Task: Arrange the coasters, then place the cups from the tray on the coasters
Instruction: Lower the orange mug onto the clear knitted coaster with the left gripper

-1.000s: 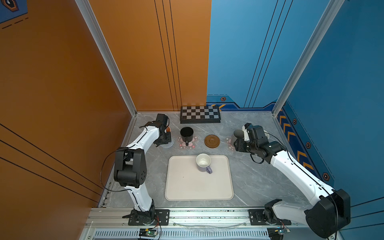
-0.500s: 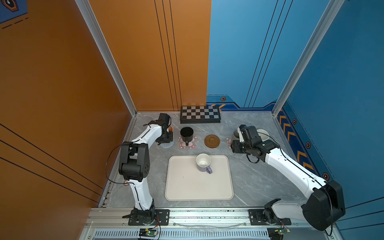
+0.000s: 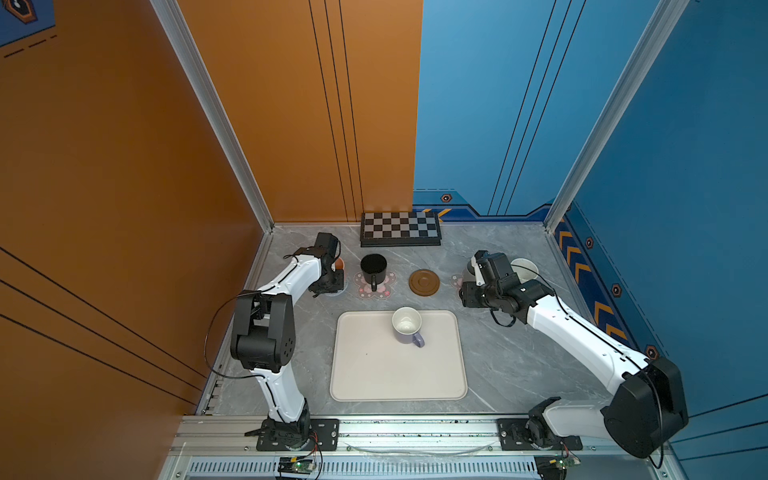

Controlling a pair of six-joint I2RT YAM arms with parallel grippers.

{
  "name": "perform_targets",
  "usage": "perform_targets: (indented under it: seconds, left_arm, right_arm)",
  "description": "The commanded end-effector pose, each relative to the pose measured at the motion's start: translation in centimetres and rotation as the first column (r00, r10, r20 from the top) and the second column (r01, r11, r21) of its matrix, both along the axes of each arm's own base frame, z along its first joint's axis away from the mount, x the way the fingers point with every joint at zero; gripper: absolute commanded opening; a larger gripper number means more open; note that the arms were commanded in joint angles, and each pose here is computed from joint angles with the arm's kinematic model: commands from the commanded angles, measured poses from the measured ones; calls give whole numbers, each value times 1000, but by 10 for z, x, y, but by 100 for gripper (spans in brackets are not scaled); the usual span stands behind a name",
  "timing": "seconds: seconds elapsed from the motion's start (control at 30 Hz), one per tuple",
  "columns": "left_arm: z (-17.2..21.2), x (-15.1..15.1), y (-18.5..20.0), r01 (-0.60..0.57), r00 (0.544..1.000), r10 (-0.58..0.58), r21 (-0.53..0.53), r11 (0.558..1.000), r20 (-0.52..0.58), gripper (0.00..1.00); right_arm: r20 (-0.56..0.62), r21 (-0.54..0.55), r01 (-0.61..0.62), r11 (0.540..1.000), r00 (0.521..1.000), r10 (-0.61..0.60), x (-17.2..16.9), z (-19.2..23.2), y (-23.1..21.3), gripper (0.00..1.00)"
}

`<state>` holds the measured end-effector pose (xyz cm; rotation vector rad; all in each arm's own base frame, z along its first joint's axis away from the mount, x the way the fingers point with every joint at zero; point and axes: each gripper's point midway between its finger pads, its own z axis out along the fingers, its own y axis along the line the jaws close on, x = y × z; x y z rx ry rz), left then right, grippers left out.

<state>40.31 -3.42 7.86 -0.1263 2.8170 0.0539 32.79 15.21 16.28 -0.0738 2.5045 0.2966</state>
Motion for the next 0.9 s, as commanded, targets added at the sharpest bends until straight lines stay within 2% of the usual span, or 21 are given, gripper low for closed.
perform_targets:
  seconds: [0.0, 0.3, 0.87]
  left_arm:
    - [26, 13, 6, -7, 995, 4, 29, 1000, 104, 0]
    - [30, 20, 9, -21, 992, 18, 22, 1000, 128, 0]
    - [13, 9, 13, -43, 995, 40, 37, 998, 91, 0]
  right_arm:
    - [41, -15, 0, 1000, 999, 0, 4, 13, -1, 55]
    - [51, -10, 1, 1000, 999, -1, 1, 18, -1, 55]
    - [43, -15, -8, 1000, 999, 9, -1, 14, 5, 55]
